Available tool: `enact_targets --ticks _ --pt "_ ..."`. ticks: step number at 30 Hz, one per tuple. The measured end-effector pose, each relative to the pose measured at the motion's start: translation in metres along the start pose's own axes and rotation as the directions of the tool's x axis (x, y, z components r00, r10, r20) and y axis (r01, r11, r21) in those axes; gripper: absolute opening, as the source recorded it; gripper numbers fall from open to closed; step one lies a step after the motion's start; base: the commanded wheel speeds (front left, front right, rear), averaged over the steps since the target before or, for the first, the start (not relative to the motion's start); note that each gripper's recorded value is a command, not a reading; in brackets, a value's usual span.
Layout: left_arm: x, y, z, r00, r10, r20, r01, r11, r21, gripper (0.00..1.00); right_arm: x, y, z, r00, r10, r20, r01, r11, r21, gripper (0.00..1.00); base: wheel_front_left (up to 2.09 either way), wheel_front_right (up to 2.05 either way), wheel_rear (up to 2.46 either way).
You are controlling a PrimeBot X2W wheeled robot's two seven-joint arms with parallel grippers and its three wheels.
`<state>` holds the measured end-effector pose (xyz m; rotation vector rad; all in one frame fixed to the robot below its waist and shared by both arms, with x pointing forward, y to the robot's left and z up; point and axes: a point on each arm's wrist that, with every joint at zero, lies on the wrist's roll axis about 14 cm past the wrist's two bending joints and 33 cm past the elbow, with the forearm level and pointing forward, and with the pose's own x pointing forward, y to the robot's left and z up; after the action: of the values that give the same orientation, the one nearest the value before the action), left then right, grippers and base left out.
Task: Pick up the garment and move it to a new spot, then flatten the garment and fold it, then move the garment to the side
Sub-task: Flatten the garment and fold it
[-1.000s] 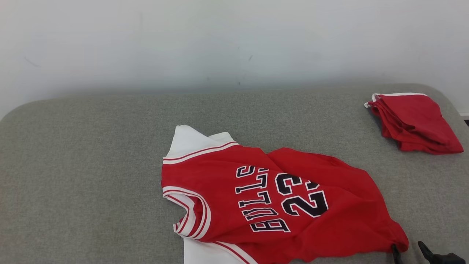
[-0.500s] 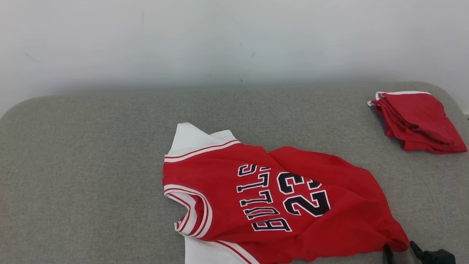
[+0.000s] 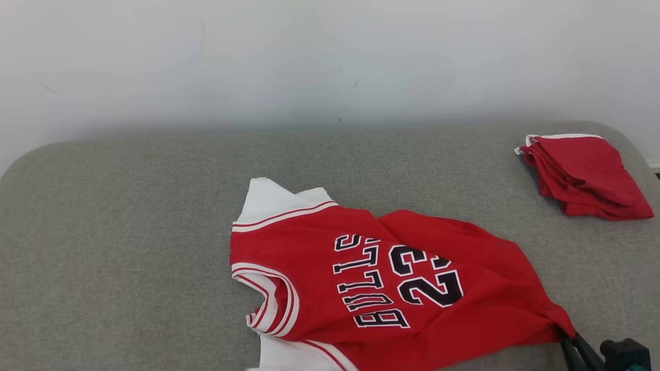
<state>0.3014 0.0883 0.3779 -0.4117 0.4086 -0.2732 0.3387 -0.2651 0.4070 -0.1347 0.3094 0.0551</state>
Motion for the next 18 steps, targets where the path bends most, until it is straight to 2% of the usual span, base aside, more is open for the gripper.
enact_targets --ticks 5,11,14,18 --pt "-0.011 0.021 0.044 0.985 0.066 0.156 -0.058 0.997 -0.057 0.0 -0.013 0.014 0.003 0.998 0.056 0.027 -0.057 0.998 0.035 0.0 0.0 0.0 0.0" --pt "-0.019 0.03 0.095 0.951 0.065 0.304 -0.06 0.998 -0.026 0.0 -0.015 0.024 0.032 0.989 0.126 0.075 -0.131 0.989 0.068 0.0 0.0 0.0 0.0" --pt "-0.02 0.03 0.121 0.934 0.03 0.355 -0.046 0.998 0.037 0.0 -0.014 0.037 0.05 0.98 0.171 0.097 -0.179 0.981 0.08 0.0 0.0 0.0 0.0" --pt "-0.009 0.017 0.183 0.898 -0.069 0.435 0.0 0.988 0.157 0.0 -0.006 0.06 0.08 0.958 0.256 0.13 -0.272 0.955 0.122 0.0 0.0 0.0 0.0"
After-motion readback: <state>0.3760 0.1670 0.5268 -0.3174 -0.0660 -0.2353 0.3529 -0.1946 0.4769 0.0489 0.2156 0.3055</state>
